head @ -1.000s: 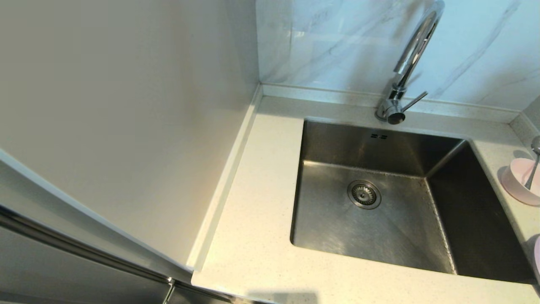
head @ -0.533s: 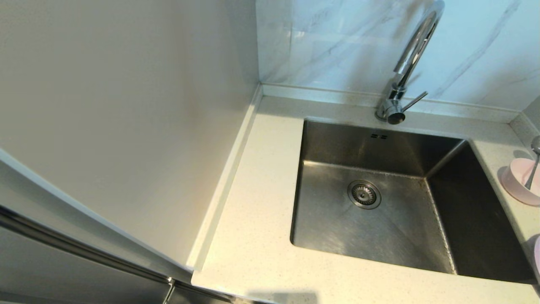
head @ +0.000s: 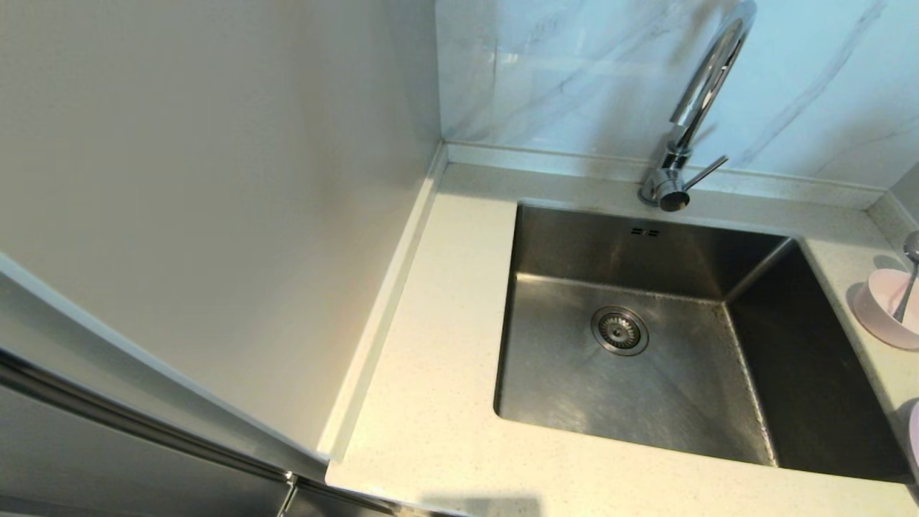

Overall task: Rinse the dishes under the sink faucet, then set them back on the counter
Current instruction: Turn on the faucet

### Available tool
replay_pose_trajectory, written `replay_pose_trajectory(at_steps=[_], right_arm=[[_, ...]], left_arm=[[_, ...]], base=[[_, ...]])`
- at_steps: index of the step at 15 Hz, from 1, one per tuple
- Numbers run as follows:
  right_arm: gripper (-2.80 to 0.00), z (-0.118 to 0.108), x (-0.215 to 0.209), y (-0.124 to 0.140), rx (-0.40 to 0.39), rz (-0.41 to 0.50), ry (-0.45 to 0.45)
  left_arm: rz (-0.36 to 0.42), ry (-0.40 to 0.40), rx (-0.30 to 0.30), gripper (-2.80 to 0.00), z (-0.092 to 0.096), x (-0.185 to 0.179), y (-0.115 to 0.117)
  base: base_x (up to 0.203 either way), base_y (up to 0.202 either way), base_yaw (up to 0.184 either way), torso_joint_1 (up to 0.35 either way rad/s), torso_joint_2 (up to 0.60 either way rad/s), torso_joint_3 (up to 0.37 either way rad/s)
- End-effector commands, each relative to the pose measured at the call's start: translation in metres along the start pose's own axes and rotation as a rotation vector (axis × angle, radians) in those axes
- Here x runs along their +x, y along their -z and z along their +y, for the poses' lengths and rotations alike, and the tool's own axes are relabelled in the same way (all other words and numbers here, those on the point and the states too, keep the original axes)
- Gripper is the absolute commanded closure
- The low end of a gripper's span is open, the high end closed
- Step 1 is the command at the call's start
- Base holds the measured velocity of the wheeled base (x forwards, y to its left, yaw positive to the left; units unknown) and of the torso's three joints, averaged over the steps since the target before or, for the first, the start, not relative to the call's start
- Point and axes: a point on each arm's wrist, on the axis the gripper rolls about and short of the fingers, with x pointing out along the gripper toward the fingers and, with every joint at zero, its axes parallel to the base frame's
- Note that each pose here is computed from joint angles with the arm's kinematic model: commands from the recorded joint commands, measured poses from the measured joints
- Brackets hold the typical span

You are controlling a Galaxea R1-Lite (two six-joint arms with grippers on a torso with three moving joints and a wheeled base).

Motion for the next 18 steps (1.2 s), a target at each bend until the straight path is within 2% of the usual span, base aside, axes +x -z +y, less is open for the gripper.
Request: replay_pose_trajectory(at_steps=[1,18], right_arm=[[0.00,0.0000,0.0005,0.0012,-0.001,0.006,0.000],[0.00,0.0000,0.0005,0.0012,-0.001,0.006,0.000]], left_arm=[[0.000,0.000,0.000,0.00,0.0000,0.0000,0.0000],[0.000,0.000,0.000,0.00,0.0000,0.0000,0.0000]], base=[[0.000,0.000,0.000,0.000,0.00,0.000],[0.000,0.000,0.000,0.000,0.00,0.000]])
